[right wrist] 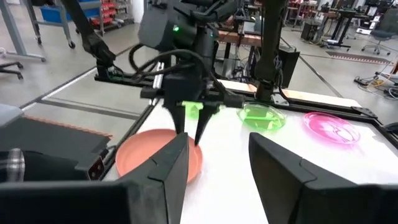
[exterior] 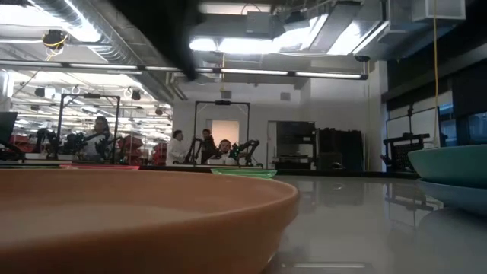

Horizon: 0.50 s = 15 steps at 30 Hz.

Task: Stack plastic plates
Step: Stack the orange plate on top of the black plate

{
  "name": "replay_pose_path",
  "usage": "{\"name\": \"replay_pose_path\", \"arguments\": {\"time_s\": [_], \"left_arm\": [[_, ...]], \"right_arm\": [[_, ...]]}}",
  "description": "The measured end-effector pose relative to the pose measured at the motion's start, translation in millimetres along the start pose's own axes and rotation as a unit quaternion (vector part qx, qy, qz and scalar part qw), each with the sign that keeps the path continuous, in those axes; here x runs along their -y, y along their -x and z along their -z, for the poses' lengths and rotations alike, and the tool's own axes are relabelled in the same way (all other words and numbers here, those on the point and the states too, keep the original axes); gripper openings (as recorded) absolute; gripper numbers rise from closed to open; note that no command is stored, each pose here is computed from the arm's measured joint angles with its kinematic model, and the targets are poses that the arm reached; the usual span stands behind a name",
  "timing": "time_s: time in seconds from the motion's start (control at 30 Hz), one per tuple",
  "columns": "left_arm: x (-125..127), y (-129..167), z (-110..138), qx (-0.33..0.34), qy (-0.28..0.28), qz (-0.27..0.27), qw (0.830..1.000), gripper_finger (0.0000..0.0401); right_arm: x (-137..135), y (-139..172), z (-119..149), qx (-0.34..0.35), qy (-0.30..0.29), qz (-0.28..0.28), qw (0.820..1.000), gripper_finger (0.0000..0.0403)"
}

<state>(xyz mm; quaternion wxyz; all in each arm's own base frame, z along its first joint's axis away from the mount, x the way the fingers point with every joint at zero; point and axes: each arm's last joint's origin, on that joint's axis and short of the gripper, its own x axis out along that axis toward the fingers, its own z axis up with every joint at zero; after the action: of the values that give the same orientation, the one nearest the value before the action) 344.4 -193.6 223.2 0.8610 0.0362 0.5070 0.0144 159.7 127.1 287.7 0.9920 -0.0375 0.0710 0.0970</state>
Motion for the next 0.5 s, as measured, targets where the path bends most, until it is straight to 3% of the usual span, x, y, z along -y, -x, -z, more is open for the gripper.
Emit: {"name": "replay_pose_path", "arguments": {"time_s": [0.27,0.5], "left_arm": [[-21,-3,53,-0.023,0.132,0.016,0.991,0.0126],[-24,-30,75,-0.065,0.195,0.056,0.977,0.0126]], "right_arm": [[0,0,0,0.0,0.002,0.002,1.0,0.0161],[1,0,0,0.001,0.004,0.018,1.0,0.0161]]}}
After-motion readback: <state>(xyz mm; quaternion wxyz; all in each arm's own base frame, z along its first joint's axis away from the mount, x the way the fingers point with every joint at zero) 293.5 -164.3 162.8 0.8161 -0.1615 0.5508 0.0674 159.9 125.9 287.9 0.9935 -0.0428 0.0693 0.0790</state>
